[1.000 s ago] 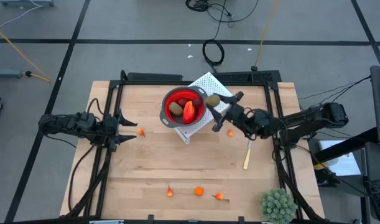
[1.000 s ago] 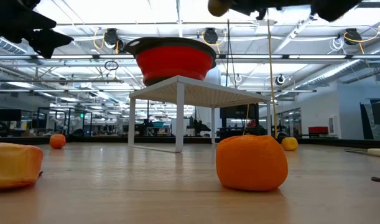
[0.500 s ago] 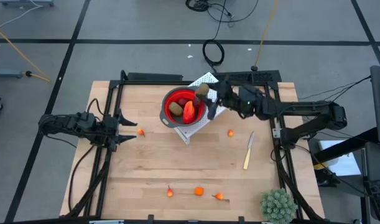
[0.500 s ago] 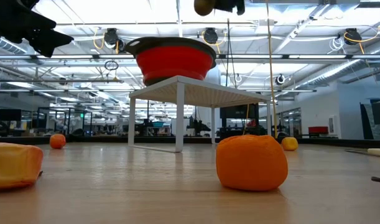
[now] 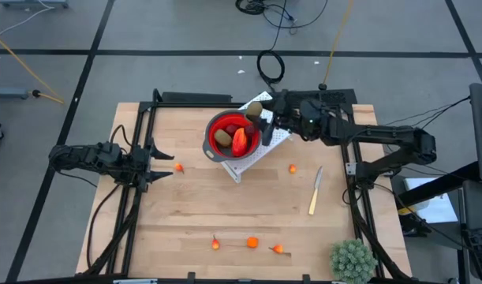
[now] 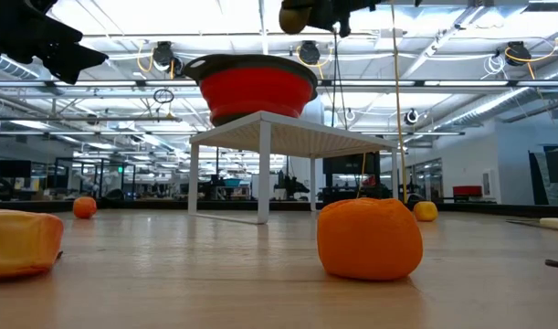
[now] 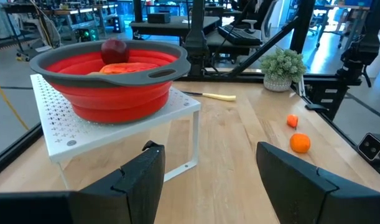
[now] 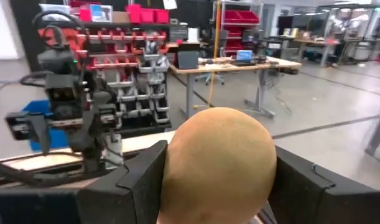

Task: Pick & Place Fruit
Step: Put the kiwi into the red strainer bowl on the shelf

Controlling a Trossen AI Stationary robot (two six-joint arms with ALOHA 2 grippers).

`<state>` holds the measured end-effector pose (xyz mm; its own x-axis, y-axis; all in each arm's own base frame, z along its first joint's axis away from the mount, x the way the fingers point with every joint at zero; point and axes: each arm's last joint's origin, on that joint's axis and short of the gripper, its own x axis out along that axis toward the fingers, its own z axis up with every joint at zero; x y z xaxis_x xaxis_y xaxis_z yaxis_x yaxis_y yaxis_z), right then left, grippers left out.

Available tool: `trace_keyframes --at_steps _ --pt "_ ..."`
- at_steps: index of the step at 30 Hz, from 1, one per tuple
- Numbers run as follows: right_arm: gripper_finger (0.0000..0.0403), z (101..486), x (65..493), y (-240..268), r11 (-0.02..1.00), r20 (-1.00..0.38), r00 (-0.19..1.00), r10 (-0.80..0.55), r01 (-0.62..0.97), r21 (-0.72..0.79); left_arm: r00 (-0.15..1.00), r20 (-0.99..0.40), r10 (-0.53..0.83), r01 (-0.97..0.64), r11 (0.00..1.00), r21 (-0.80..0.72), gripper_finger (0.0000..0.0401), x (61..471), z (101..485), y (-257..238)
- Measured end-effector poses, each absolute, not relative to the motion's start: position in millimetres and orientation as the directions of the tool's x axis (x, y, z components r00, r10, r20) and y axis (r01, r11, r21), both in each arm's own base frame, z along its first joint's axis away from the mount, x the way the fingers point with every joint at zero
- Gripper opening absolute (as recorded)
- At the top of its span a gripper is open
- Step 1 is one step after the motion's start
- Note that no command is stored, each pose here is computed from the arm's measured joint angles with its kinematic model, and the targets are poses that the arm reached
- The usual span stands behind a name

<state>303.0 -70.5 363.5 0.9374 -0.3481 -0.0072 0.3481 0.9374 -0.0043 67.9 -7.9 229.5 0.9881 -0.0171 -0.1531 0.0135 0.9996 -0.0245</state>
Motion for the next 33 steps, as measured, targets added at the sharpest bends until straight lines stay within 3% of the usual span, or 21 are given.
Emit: trace_keyframes --at_steps 6,16,26,33 --pt "0.0226 352.6 315.0 -71.1 0.959 -0.025 0.959 -0.282 0.282 -0.002 0.991 -0.132 -0.018 0.013 0.999 -0.041 0.0253 68.2 231.6 -8.0" --pt "0.0226 350.7 320.4 -67.9 0.976 -0.009 0.979 -0.203 0.203 0.073 0.977 0.188 0.099 -0.062 0.980 -0.189 0.0253 77.8 266.5 -6.5" --pt "0.0223 342.9 329.5 -59.2 0.987 -0.017 0.991 -0.131 0.132 0.094 0.975 0.210 0.071 -0.014 0.966 -0.260 0.0253 131.1 276.6 -17.2" --pt "0.0228 344.0 330.4 -48.6 0.991 -0.016 0.995 -0.094 0.095 0.094 0.992 0.125 0.015 0.018 0.965 -0.263 0.0253 172.1 295.9 -21.4"
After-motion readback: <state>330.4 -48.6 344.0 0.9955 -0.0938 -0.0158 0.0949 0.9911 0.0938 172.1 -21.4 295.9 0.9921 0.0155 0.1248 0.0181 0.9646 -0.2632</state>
